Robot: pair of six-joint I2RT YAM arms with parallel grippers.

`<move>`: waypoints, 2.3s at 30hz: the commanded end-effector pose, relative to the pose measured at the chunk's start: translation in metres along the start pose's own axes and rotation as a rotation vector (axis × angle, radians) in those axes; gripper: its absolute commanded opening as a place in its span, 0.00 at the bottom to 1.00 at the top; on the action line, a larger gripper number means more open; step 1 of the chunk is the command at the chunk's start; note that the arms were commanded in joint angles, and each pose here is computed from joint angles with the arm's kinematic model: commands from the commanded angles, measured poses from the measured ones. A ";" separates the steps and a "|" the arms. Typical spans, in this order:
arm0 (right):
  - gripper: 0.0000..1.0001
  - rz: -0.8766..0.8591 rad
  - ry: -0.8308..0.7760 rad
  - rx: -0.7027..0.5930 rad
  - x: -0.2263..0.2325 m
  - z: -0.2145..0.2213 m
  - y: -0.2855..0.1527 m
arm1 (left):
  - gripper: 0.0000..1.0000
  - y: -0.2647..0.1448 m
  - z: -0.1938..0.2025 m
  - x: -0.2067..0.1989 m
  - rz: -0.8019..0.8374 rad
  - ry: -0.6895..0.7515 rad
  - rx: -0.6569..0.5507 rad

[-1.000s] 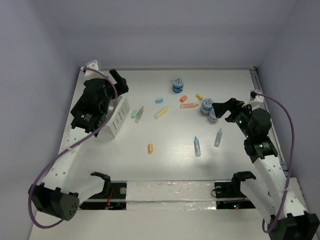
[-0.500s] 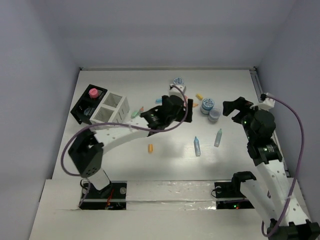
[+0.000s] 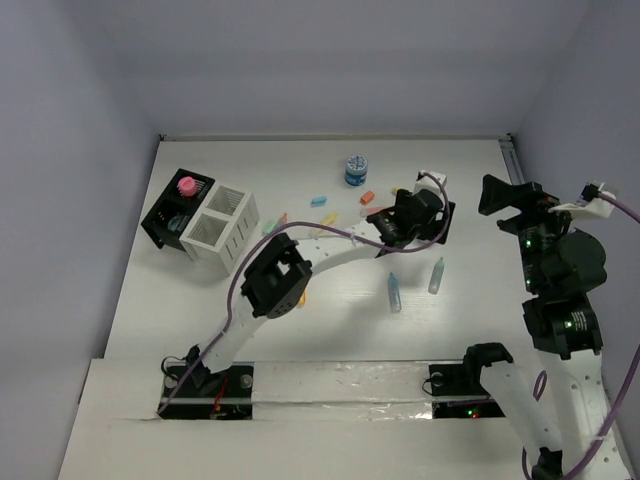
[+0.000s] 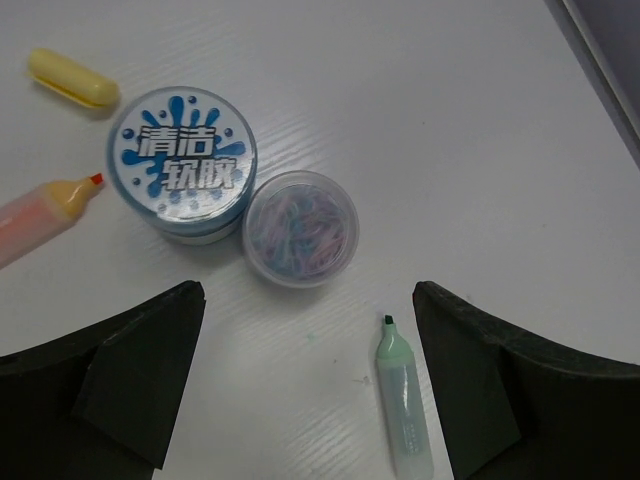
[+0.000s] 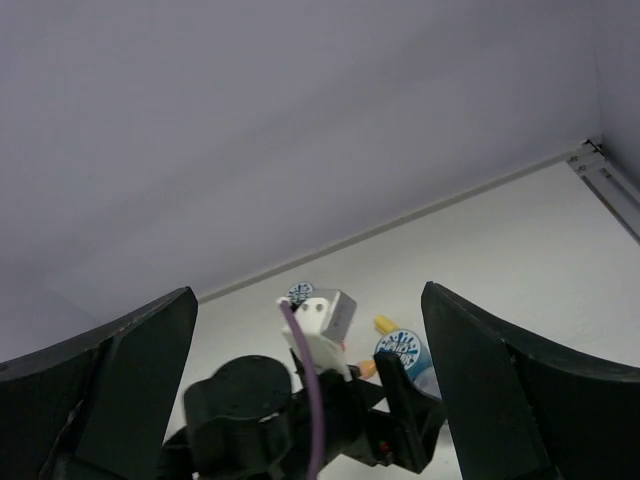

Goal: Sort the stationery into containers
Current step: Pick up the stationery from the center of the board.

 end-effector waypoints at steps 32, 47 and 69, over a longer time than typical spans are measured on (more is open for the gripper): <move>0.99 -0.254 0.014 0.086 0.016 0.022 0.000 | 0.77 0.072 0.025 -0.011 -0.043 0.086 -0.046; 0.99 -0.298 0.010 0.109 0.017 0.028 -0.001 | 0.46 0.073 0.025 -0.017 -0.027 0.078 -0.087; 0.99 -0.411 0.058 0.012 0.029 -0.004 -0.031 | 0.25 -0.146 -0.147 -0.016 0.014 0.042 -0.543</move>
Point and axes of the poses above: each gripper's point midway between its finger pads, its own y axis out along the fingers, its own x axis along the line the jaws close on, z = x × y, the point moved 10 cm from there along -y, back along the fingers, and after that the axes turned 9 degrees about -y, right-handed, at the moved point
